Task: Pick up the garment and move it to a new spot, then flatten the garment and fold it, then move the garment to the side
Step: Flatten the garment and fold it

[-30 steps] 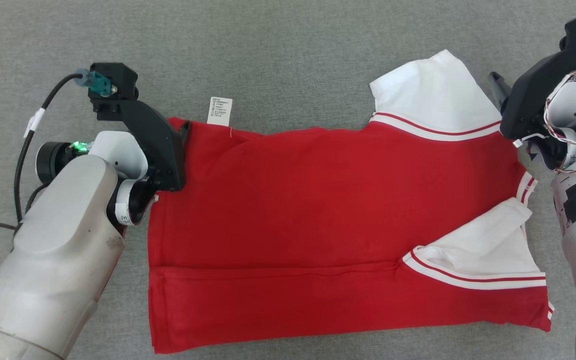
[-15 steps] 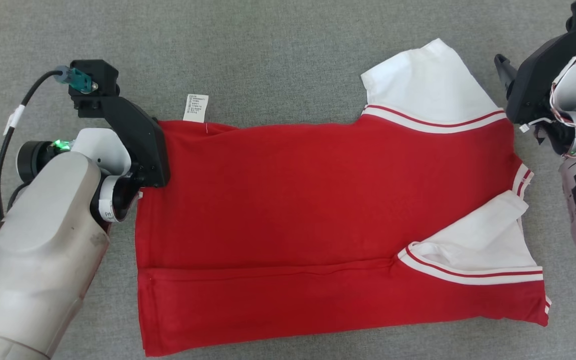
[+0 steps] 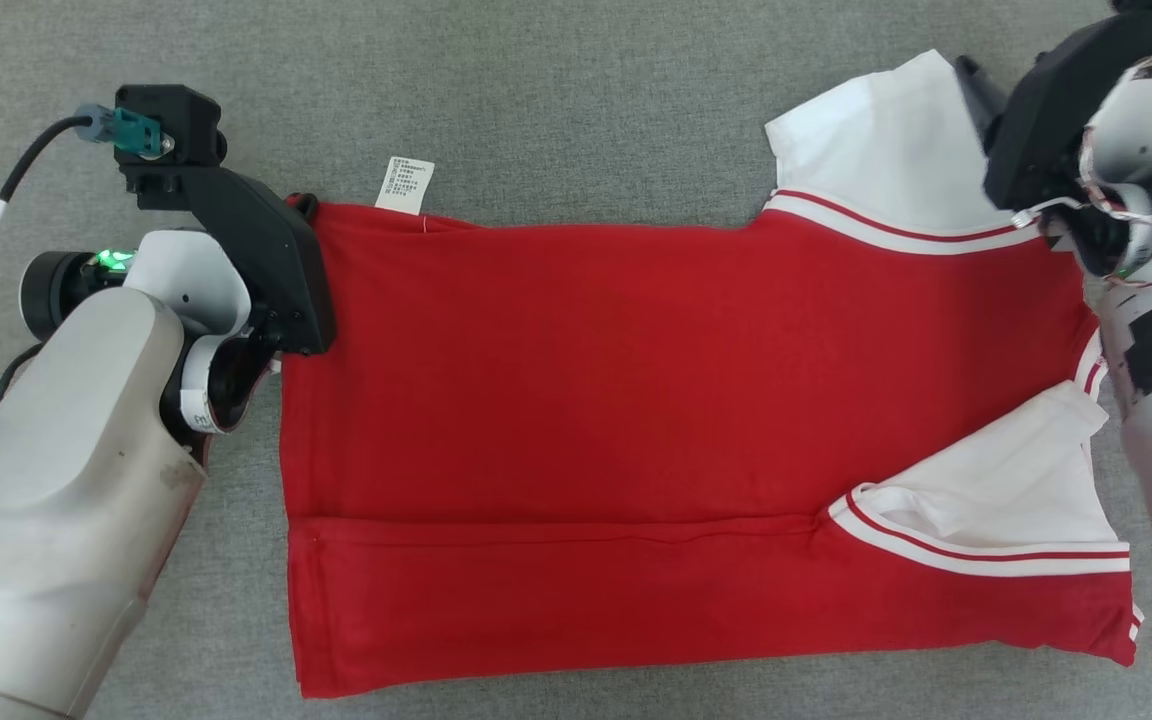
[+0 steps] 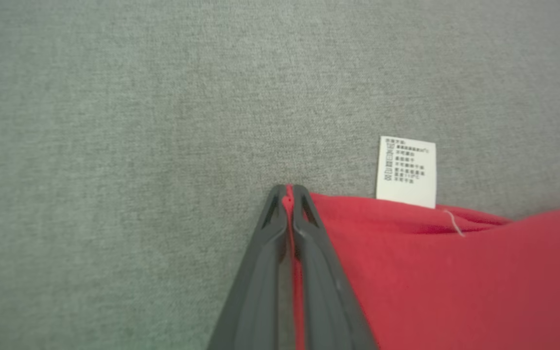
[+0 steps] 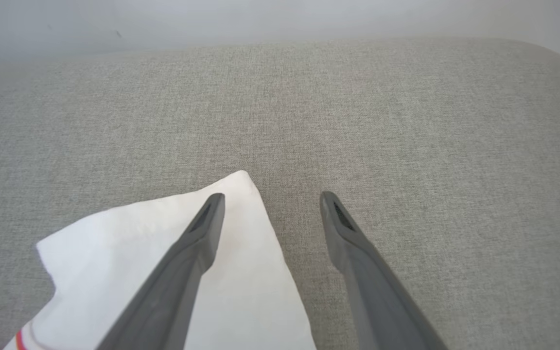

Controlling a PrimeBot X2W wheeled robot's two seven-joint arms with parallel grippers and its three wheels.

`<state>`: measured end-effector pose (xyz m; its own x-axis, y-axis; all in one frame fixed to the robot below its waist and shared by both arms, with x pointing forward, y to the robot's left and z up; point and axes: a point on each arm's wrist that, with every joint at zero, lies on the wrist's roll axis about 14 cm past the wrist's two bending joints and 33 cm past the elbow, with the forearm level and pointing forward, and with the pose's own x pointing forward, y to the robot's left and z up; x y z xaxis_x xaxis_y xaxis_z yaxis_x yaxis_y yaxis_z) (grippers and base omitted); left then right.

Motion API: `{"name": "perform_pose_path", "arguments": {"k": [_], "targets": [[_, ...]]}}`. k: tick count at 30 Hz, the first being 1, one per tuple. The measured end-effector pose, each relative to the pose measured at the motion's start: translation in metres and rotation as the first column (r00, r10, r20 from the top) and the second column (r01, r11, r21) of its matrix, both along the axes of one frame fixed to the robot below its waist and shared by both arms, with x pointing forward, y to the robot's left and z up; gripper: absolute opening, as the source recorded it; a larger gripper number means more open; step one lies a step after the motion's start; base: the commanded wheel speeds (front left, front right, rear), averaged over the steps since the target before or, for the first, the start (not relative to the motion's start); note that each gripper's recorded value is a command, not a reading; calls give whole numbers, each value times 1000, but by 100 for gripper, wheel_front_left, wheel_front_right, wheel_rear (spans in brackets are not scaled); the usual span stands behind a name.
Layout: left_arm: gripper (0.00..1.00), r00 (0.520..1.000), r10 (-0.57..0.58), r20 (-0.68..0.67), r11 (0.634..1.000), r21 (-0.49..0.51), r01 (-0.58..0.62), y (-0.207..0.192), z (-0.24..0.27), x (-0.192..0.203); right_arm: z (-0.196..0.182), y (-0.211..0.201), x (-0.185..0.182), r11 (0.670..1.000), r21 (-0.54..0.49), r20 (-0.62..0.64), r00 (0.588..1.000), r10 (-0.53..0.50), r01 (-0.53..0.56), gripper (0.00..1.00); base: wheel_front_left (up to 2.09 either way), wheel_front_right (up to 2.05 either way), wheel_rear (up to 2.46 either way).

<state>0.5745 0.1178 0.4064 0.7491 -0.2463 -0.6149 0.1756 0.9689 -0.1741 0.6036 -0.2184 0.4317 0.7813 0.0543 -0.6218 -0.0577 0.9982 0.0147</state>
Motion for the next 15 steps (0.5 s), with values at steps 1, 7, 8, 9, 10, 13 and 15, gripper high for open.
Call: {"name": "perform_pose_path", "arguments": {"k": [1,7,8,9,10,13,15], "targets": [[0,1000,1,0,1000,1,-1,1,0,-1,-2,5,-1,1000,-4,-6,1000,14,-14,100,0,0,0],[0,1000,7,0,1000,3,-7,4,-1,-3,-20,9,-4,999,-20,-61,998,30,-32,100,0,0,0],[0,1000,9,0,1000,3,-9,5,-1,-3,-23,7,-5,999,-25,-70,997,29,-30,100,0,0,0],[0,1000,10,0,1000,2,-10,5,-1,-3,-25,7,-4,999,-30,-76,997,28,-30,100,0,0,0],[0,1000,13,-1,1000,1,-13,6,-2,-3,-27,5,-2,999,-37,-80,996,27,-30,100,0,0,0],[0,1000,16,3,1000,-3,-16,7,-3,-2,-33,9,1,999,-40,-96,995,33,-37,100,0,0,0],[0,1000,17,1,1000,-5,-17,7,-5,-2,-38,13,1,998,-38,-118,992,40,-45,100,0,0,0]]}}
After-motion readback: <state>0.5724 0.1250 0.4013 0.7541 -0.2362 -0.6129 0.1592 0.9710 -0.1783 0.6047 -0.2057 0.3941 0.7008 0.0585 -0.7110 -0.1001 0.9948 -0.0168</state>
